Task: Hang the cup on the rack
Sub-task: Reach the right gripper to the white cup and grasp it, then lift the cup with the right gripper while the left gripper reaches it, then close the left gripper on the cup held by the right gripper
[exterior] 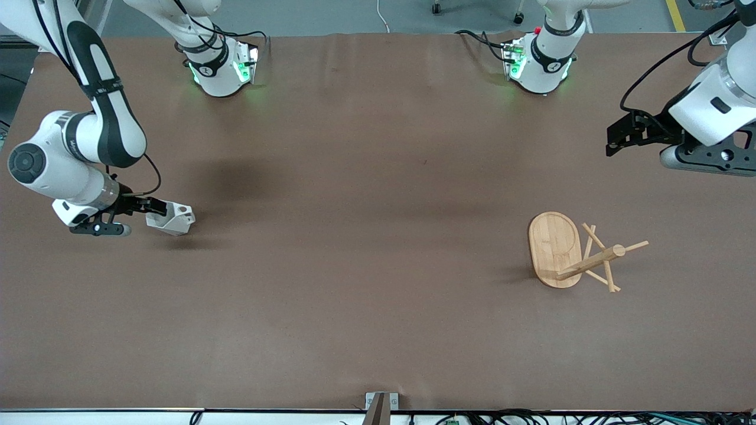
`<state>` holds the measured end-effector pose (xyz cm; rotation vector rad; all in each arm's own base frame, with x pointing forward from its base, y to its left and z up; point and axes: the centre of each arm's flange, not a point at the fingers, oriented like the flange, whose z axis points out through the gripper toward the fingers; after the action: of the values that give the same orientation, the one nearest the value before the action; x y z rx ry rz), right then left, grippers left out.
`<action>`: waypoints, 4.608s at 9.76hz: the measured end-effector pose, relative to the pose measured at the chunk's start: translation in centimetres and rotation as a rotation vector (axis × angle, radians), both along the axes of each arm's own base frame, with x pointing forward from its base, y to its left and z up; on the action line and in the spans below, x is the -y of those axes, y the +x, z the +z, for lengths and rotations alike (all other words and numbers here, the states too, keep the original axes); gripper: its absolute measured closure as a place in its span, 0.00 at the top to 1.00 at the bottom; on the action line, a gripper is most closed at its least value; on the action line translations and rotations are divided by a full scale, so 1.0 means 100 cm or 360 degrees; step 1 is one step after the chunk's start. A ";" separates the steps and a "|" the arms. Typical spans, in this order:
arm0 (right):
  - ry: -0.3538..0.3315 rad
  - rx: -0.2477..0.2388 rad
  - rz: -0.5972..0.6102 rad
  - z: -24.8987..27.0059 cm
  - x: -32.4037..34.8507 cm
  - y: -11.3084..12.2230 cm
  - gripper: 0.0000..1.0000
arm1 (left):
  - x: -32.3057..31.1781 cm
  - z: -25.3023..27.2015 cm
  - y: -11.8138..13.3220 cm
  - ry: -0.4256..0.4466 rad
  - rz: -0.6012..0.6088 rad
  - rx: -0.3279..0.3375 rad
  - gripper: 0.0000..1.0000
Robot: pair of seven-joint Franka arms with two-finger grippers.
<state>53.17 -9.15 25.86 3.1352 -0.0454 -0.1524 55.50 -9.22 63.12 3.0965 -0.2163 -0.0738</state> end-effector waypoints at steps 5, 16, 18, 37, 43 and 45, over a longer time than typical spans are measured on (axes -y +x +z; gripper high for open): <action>-0.0001 0.0012 -0.0003 -0.018 0.005 0.001 0.73 | -0.002 -0.004 0.003 0.0000 0.0007 -0.0013 1.00; 0.0251 -0.0220 -0.0126 0.049 0.009 0.037 0.06 | 0.000 0.009 0.005 -0.0009 0.0000 0.0034 1.00; 0.0503 -0.0244 -0.0161 0.074 -0.015 0.048 0.06 | -0.003 0.008 0.004 -0.0005 0.0008 0.0010 1.00; 0.2733 -0.0079 -0.0176 0.012 -0.417 -0.060 0.06 | 0.390 -0.059 -0.124 -0.0315 -0.1663 0.0255 1.00; 0.2759 -0.0074 -0.0158 0.012 -0.417 -0.061 0.06 | 0.409 -0.101 -0.122 -0.0211 -0.1868 0.0207 0.99; 0.2758 -0.0074 -0.0159 0.011 -0.416 -0.062 0.06 | 0.416 -0.105 -0.123 -0.0154 -0.1928 0.0228 0.98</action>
<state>46.98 32.46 26.98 4.8490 -0.1218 -0.4728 43.15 -50.79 52.66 2.3789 -1.9165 0.1237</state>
